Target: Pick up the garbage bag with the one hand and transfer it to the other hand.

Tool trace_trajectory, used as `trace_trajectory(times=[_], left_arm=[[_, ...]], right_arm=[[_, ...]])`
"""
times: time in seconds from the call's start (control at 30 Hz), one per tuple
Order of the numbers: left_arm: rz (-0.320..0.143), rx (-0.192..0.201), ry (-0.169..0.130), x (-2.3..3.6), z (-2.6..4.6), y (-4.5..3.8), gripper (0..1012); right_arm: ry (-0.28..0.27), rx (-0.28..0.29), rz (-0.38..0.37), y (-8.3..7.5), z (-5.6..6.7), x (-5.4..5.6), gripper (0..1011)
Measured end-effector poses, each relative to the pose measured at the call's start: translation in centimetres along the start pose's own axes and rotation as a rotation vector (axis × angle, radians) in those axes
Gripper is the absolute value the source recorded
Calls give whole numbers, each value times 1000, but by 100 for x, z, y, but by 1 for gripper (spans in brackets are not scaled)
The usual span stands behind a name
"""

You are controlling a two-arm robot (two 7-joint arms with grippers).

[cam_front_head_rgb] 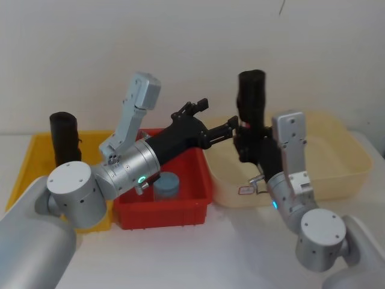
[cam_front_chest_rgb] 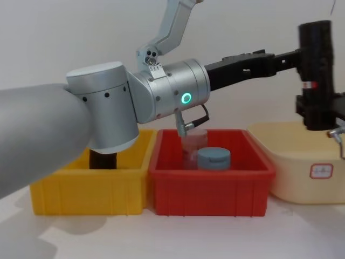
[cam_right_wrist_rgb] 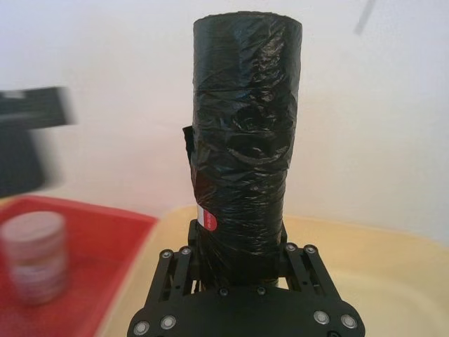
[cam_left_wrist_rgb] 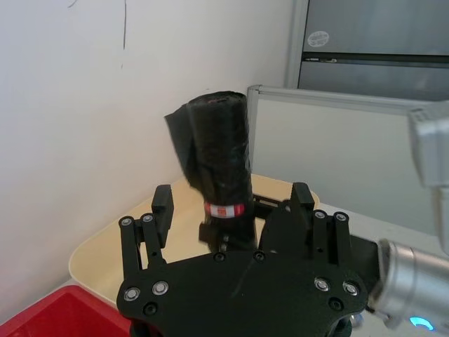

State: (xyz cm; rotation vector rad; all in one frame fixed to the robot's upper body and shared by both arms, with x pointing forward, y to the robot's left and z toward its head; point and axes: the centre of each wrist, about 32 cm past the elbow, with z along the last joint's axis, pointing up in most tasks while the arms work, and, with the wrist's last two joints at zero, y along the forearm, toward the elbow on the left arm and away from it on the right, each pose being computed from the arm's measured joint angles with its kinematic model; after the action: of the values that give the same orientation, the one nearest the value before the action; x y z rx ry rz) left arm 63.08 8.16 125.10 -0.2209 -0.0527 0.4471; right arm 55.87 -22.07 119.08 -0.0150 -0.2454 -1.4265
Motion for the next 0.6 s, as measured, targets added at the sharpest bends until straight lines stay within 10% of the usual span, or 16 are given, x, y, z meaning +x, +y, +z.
trace_trajectory(times=[0.23, 0.6], left_arm=[[0, 0, 0, 0, 0, 0, 1000], [0, 0, 0, 0, 0, 0, 1001]], right_arm=[[-4, -19, -98, 83, -14, 257, 547], [-16, -38, -214, 128, 19, 602, 868]])
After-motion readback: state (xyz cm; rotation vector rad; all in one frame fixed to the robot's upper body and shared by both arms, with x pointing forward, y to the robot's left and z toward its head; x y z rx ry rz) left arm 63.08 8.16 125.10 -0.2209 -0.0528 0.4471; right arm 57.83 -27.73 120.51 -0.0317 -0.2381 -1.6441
